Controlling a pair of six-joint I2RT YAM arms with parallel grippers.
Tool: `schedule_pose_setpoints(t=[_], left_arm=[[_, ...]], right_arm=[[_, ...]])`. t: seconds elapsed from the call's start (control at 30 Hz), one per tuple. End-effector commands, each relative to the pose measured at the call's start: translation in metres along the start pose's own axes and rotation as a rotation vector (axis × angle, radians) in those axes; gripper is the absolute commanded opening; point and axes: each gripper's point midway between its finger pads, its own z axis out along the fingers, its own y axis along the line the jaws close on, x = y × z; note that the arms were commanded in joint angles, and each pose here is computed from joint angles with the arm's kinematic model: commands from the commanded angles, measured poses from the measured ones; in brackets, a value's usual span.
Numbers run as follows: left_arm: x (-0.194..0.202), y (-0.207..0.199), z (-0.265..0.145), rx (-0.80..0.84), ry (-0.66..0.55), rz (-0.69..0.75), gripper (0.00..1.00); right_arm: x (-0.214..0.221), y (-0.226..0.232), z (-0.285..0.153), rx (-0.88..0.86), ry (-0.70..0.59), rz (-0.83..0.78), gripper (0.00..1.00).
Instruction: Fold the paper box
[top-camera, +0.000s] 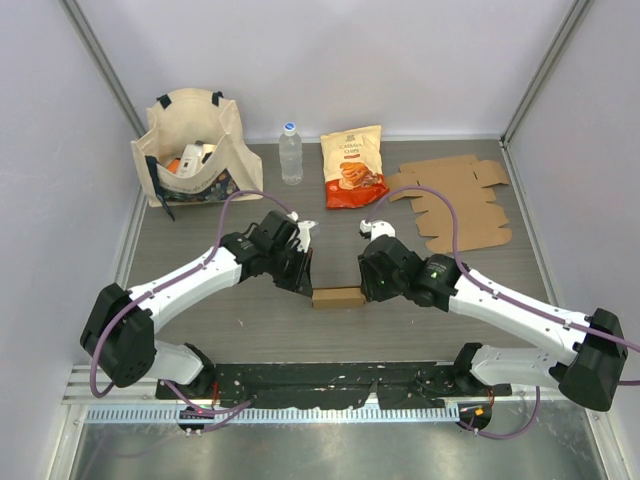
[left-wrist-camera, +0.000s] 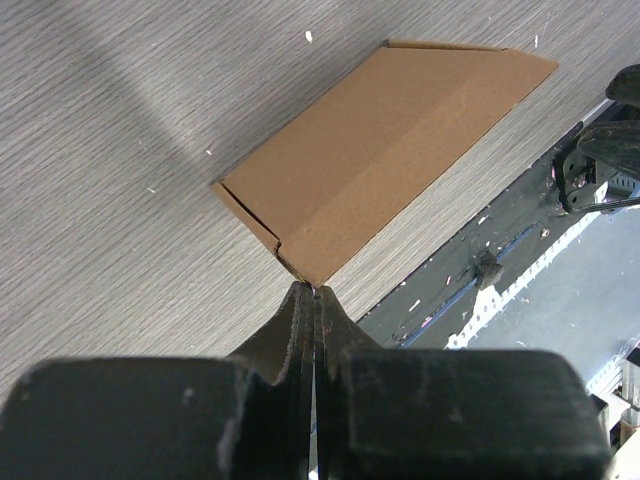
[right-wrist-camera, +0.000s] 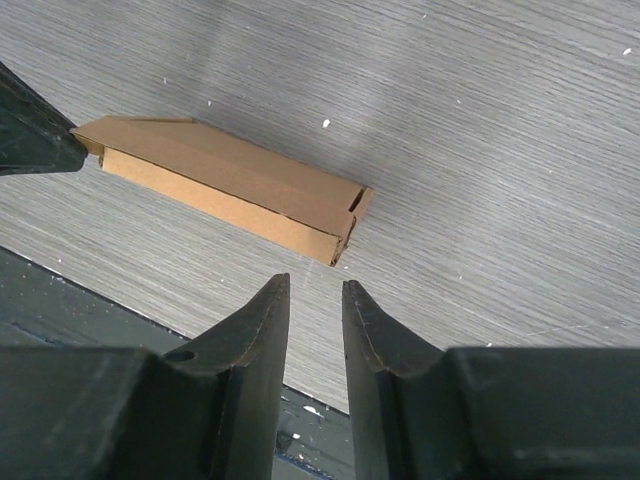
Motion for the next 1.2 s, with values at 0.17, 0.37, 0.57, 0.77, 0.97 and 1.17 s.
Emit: schedule_pose_setpoints(t=[0.17, 0.37, 0.57, 0.77, 0.97, 1.17], left_arm=[[-0.003, -0.003, -0.005, -0.002, -0.029, 0.022, 0.02], [-0.003, -0.004, -0.006, 0.002, -0.027, 0.025, 0.02], [-0.003, -0.004, -0.006, 0.003, -0.028, 0.031, 0.02], [-0.003, -0.005, -0.004, 0.006, -0.024, 0.035, 0.01], [-0.002, -0.005, -0.005, 0.007, -0.023, 0.039, 0.01], [-0.002, -0.005, -0.005, 0.007, -0.023, 0.042, 0.01]], right_arm=[[-0.016, 0.0, 0.0, 0.001, -0.047, -0.048, 0.33], [-0.018, 0.004, 0.013, -0.007, -0.033, -0.055, 0.24], [-0.016, -0.003, 0.018, 0.029, -0.034, -0.064, 0.18], [-0.015, -0.005, 0.022, 0.045, -0.025, -0.071, 0.18], [-0.015, -0.007, 0.023, 0.058, -0.025, -0.075, 0.22], [-0.016, -0.01, 0.024, 0.071, -0.023, -0.079, 0.25]])
